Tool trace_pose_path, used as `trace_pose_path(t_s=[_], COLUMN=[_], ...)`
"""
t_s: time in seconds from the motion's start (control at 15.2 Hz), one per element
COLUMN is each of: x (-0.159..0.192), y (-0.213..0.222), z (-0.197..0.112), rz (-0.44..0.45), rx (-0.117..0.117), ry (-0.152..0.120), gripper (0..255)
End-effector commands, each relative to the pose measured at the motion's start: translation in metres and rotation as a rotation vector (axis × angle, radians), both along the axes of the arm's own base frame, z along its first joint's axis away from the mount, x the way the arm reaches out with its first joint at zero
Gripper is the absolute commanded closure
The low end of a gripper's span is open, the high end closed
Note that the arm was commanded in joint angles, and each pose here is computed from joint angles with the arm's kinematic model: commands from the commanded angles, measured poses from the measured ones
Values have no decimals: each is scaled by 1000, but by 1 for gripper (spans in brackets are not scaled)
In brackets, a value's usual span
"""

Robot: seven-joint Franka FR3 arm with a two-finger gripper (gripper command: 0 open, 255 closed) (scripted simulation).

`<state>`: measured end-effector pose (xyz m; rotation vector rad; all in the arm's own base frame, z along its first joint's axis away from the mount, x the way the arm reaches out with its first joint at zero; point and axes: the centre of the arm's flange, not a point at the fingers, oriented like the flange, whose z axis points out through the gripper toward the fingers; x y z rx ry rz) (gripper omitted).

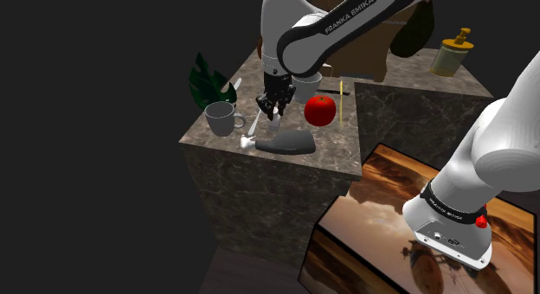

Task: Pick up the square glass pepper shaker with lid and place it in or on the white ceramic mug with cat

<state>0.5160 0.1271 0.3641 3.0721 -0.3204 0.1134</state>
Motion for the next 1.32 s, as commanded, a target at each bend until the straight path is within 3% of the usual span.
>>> trace_pose_path(t_s=[0.0, 0.33, 1.25], x=[0, 0, 0], y=[0, 0, 0], z=[0, 0, 74], rz=[0, 0, 0], rx=[0, 0, 0], ry=[1, 1, 1], gripper=[255, 255, 255])
